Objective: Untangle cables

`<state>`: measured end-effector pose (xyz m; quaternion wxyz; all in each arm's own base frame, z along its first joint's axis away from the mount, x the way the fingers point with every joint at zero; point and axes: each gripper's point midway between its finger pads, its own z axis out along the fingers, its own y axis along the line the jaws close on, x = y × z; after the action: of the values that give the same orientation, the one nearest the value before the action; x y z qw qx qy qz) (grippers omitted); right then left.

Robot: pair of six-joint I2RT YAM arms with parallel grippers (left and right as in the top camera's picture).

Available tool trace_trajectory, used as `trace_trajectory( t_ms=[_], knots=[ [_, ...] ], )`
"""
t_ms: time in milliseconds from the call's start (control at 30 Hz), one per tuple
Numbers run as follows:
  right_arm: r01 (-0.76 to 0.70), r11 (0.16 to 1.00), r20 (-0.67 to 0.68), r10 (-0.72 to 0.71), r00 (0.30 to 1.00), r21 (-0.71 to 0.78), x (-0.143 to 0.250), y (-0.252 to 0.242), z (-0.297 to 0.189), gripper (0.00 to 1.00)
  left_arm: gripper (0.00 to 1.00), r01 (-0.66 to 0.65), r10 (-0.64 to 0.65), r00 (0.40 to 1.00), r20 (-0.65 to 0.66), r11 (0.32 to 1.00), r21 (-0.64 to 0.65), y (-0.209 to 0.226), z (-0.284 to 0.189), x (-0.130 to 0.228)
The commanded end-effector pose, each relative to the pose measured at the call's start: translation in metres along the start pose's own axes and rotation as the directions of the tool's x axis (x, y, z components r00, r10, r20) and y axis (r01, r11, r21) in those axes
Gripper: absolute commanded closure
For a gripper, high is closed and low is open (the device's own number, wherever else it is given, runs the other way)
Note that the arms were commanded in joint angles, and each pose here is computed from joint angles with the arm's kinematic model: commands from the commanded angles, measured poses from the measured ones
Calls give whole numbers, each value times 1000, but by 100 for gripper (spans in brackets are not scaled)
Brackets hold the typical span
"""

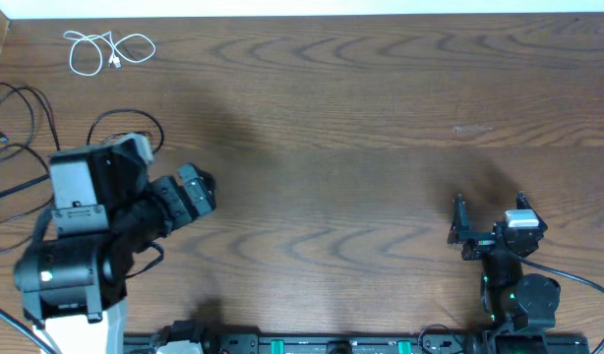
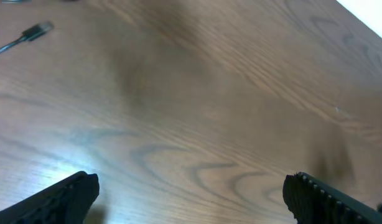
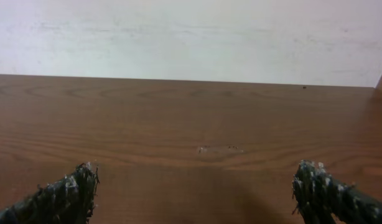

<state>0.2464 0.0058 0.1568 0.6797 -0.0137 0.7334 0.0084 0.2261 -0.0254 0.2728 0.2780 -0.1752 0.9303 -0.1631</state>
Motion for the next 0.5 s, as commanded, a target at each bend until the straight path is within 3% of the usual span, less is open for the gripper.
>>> trace_trajectory(
  t_ms=[0,133,300,467],
  knots=[
    [8,1000,-1,-8,1000,16,1,-3,0,1,1,-143,142,989,31,989,36,-9,5,9],
    [8,1000,-1,-8,1000,16,1,-3,0,1,2,-254,241,963,121,961,109,-25,5,19],
    [8,1000,-1,-8,1000,17,1,-3,0,1,2,-298,268,943,199,944,144,-23,-12,40],
    [8,1000,-1,-8,1000,17,1,-3,0,1,2,-456,403,861,309,882,120,-17,-29,56]
  ],
)
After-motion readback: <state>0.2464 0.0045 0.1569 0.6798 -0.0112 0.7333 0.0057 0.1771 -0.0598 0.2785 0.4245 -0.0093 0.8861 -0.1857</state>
